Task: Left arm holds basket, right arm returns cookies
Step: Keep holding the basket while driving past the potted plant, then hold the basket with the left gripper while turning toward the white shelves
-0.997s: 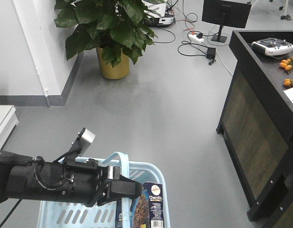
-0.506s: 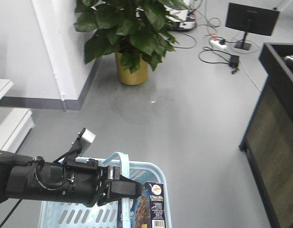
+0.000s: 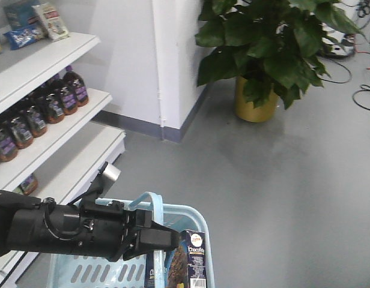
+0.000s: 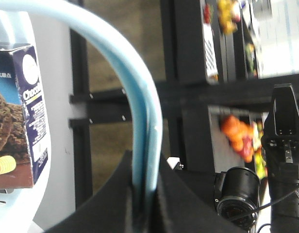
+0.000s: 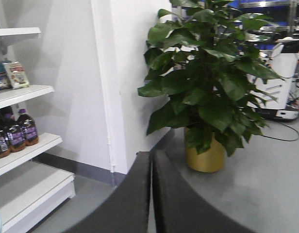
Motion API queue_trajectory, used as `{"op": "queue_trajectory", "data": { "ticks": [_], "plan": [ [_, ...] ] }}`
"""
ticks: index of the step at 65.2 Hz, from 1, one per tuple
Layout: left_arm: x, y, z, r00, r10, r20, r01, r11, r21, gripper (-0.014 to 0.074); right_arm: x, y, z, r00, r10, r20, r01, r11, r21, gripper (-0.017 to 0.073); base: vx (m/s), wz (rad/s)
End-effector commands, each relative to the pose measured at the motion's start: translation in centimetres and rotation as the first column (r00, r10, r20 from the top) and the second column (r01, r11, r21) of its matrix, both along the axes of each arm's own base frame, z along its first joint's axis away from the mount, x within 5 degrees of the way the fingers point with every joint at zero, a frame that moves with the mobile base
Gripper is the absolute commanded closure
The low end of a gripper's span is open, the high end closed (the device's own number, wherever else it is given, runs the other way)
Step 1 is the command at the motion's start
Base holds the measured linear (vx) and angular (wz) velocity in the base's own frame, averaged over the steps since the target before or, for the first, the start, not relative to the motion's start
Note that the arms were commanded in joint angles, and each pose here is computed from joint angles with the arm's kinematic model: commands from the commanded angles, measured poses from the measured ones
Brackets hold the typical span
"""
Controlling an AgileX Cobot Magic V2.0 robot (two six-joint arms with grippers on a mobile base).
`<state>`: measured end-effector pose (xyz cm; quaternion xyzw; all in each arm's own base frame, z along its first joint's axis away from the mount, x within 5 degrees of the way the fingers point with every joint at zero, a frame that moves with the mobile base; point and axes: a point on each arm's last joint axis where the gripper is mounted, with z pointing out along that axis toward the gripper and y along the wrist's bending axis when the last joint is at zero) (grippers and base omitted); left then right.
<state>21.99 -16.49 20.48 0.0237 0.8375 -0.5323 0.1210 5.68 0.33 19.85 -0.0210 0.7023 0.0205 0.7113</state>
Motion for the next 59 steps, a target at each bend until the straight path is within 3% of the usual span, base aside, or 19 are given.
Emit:
{"op": "queue_trajectory", "data": {
  "ticks": [1,59],
  "plan": [
    [0.00,-0.37,2.69,0.999,0.013,0.040,-0.007,0.991,-0.137,0.0600,-0.12,0.01,0.75,0.996,0.002,0.086,-0.002,1.000,-0.005,0.0567,0.22,0.64],
    [0.00,-0.37,2.69,0.999,0.013,0.040,-0.007,0.991,-0.137,0.0600,-0.12,0.01,0.75,0.996,0.002,0.086,-0.002,1.000,-0.005,0.0567,0.20,0.65]
  ]
}}
